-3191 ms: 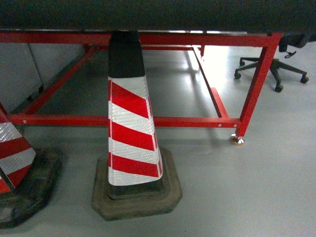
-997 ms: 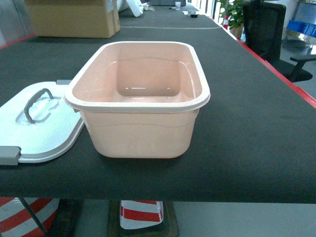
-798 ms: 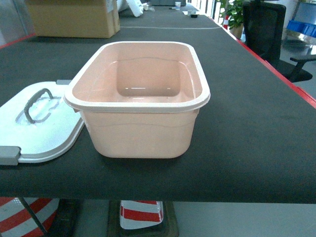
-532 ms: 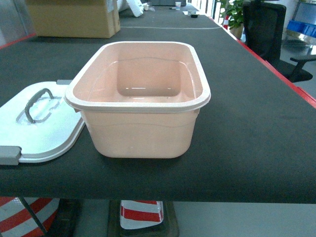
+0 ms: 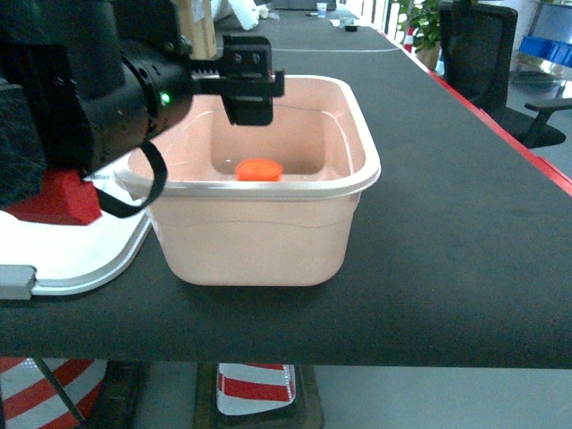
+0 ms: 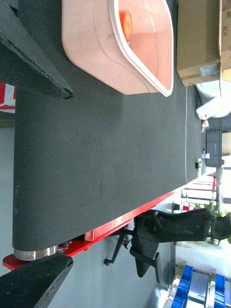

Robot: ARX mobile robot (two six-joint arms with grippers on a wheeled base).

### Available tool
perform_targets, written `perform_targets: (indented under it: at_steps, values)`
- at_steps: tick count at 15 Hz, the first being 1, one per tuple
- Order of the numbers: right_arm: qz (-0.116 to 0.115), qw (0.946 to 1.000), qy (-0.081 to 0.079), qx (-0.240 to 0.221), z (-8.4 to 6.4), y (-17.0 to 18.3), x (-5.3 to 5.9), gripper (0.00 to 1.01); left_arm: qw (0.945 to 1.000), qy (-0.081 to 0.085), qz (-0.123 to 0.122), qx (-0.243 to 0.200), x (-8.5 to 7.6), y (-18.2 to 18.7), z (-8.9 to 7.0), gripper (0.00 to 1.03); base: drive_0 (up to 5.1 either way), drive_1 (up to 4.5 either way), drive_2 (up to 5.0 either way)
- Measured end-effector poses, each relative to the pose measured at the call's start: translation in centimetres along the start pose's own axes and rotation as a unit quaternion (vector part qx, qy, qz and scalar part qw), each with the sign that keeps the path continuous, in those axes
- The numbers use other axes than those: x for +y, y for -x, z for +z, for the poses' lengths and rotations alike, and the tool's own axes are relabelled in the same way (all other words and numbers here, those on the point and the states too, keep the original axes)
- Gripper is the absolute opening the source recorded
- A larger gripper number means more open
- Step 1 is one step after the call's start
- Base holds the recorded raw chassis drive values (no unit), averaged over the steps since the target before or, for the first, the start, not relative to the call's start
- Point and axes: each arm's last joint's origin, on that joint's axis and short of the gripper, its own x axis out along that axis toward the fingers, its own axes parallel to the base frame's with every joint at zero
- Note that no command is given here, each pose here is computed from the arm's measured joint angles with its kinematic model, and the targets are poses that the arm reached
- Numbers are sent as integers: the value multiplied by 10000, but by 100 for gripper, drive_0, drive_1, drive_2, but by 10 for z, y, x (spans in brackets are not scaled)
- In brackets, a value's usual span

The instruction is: Pick capacitor and pack into box

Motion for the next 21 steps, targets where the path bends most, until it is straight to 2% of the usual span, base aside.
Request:
perform_targets:
  at_steps: [1,2,4,6,7,8,10,12,14,16,17,18,21]
  values:
    - [0,10000,0,0,0,0,0,98,9995,65,224,-208,22,8,14,100,0,0,0]
    - [-2,10000,-2,2,0,0,0,98,9988,91,375,-309,41,15,21,97,0,0,0]
    - [0,10000,-2,0,0,0,0,98,9958,60,818,-413,92,32,28,98,0,0,0]
    - [0,10000,-2,0,0,0,0,98,9929,-73,1142,-321,134,39,17,98,0,0,0]
    - [0,10000,-2,0,0,0,0,98,9914,-139,1291,-160,159,38,3,98,0,0,0]
    - [0,10000,0,-2,0,0,0,98,9906,-158,1356,-27,172,36,-9,98,0,0,0]
    - [0,10000,0,0,0,0,0,98,9913,-156,1287,233,188,21,-31,98,0,0,0]
    - [0,10000,-2,0,0,0,0,98,9928,-135,1139,334,196,-8,-49,98,0,0,0]
    - [0,10000,-2,0,0,0,0,98,9937,-54,932,622,203,-34,-82,98,0,0,0]
    - [0,10000,-2,0,0,0,0,98,9913,136,820,1021,206,-47,-115,98,0,0,0]
    - [0,10000,-2,0,0,0,0,98,9909,145,806,1070,207,-53,-126,91,0,0,0]
    - [0,10000,-2,0,0,0,0,98,9929,134,717,936,211,-62,-130,70,0,0,0]
    - [0,10000,0,0,0,0,0,98,9941,102,639,875,212,-68,-139,43,0,0,0]
